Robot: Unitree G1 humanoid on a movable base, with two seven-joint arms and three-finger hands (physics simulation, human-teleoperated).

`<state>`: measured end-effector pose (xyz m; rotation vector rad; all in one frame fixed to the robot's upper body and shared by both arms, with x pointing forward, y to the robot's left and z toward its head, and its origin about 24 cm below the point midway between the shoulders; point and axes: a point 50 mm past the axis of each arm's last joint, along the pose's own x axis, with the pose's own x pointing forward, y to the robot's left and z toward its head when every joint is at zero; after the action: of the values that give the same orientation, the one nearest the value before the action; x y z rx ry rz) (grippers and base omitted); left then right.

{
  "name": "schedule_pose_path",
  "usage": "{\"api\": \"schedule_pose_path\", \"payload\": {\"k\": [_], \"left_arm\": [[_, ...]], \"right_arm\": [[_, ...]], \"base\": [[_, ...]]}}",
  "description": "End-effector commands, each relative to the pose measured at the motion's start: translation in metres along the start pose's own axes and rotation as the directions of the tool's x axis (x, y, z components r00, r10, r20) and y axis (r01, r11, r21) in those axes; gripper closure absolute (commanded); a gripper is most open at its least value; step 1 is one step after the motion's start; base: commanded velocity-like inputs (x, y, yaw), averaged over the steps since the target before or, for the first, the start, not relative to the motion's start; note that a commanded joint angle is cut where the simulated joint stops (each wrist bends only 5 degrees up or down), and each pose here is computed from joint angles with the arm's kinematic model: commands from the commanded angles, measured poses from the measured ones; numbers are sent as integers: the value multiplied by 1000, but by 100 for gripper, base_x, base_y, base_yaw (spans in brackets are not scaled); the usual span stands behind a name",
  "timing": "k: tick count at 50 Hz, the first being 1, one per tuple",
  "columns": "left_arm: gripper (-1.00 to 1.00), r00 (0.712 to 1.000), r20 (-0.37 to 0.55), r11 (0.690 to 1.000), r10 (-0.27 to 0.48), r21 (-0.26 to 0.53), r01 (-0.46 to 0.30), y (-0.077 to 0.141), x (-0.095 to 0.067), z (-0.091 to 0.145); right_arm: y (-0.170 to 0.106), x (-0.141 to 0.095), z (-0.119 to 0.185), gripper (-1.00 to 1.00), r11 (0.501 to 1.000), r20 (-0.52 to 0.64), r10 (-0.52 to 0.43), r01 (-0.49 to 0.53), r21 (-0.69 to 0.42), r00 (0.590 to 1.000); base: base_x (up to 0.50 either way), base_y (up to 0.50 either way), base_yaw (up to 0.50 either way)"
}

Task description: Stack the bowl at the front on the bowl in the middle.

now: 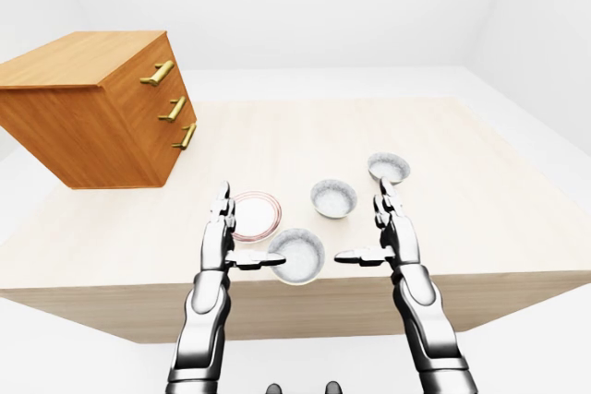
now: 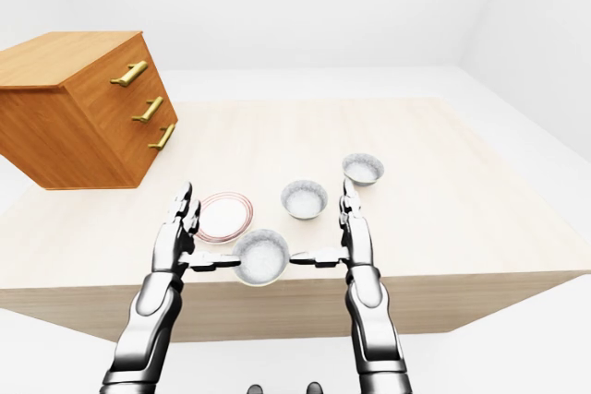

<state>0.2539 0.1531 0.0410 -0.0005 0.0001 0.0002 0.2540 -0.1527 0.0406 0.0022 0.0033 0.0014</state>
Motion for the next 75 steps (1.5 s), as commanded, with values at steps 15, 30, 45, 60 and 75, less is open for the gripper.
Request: {"api": "schedule_pose_path", "payload": {"k": [15,30,45,60,75], "left_arm": [[-100,1000,6,1000,7,-3,-7,8,0,1],[-100,1000,10,1000,10,6,-10,8,0,1],[-100,1000,16,1000,10,14,-10,8,0,2],[-100,1000,17,1000,12,15,-12,8,0,2],[-100,1000,16,1000,15,14,-15,9,1,2]], "right_arm": [[-2,-3,1,-100,998,-4,54,-53,19,999],[-1,-5,1,-100,997,2,70,-70,16,998],[-1,-5,2,-100,997,6,70,-70,16,998],[-1,-4,2,-100,998,8,65,-65,16,998],[0,-5,3,-100,999,27,54,-54,-1,998]], "base": [[0,0,0],[21,0,0],[36,0,0],[36,0,0],[31,0,0]]}}
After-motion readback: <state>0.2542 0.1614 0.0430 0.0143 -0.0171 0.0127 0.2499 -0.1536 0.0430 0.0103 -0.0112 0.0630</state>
